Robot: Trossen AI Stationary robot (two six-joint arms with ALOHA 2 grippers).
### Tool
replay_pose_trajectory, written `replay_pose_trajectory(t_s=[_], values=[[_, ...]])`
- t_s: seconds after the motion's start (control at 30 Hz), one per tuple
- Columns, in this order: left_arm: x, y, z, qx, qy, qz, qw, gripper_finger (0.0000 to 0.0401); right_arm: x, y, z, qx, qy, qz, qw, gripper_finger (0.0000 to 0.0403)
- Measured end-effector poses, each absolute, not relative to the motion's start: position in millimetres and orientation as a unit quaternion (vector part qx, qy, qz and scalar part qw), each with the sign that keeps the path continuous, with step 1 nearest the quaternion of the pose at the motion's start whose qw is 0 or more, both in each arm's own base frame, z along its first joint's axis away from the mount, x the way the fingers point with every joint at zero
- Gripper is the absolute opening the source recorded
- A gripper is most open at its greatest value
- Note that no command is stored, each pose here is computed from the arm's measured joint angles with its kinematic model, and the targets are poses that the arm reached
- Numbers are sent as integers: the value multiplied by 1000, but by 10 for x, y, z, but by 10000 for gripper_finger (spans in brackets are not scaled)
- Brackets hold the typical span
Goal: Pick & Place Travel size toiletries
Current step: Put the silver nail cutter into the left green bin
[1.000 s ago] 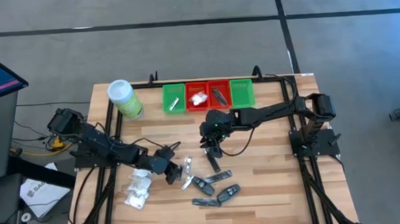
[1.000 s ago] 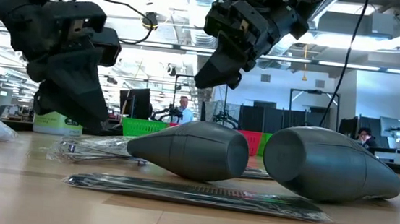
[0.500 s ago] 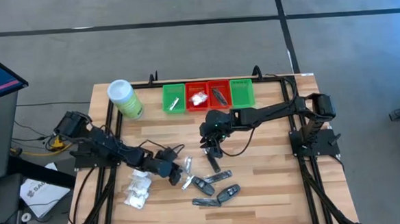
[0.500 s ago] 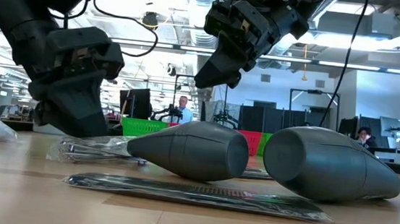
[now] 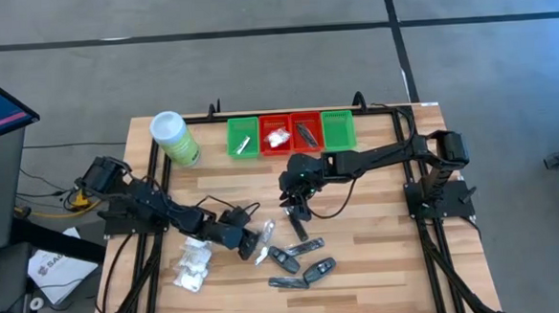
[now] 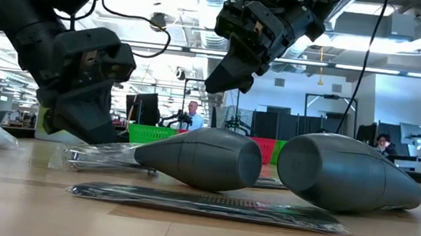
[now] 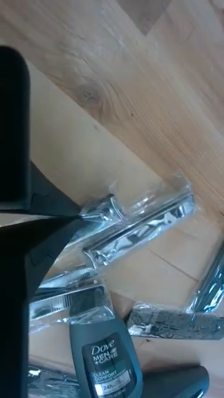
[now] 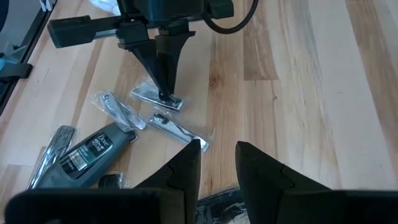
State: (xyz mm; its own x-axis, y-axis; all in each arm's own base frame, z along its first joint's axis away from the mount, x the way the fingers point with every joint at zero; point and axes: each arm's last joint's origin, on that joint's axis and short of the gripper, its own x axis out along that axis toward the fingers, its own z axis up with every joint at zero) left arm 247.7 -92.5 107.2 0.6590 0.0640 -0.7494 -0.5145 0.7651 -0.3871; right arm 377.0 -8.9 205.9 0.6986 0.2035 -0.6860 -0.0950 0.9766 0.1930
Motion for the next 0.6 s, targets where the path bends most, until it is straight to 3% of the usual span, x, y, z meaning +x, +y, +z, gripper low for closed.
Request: replay_pose_trajectory(t_s=[0.37,0.6], values=[[2406,-887,1448,-280,328,134,892,0,3770,-89,2057,72,380,81,919,93],[2304,-824,1608,-261,312,161,899,0,3774,-92,2061,73,377,80,920,93]])
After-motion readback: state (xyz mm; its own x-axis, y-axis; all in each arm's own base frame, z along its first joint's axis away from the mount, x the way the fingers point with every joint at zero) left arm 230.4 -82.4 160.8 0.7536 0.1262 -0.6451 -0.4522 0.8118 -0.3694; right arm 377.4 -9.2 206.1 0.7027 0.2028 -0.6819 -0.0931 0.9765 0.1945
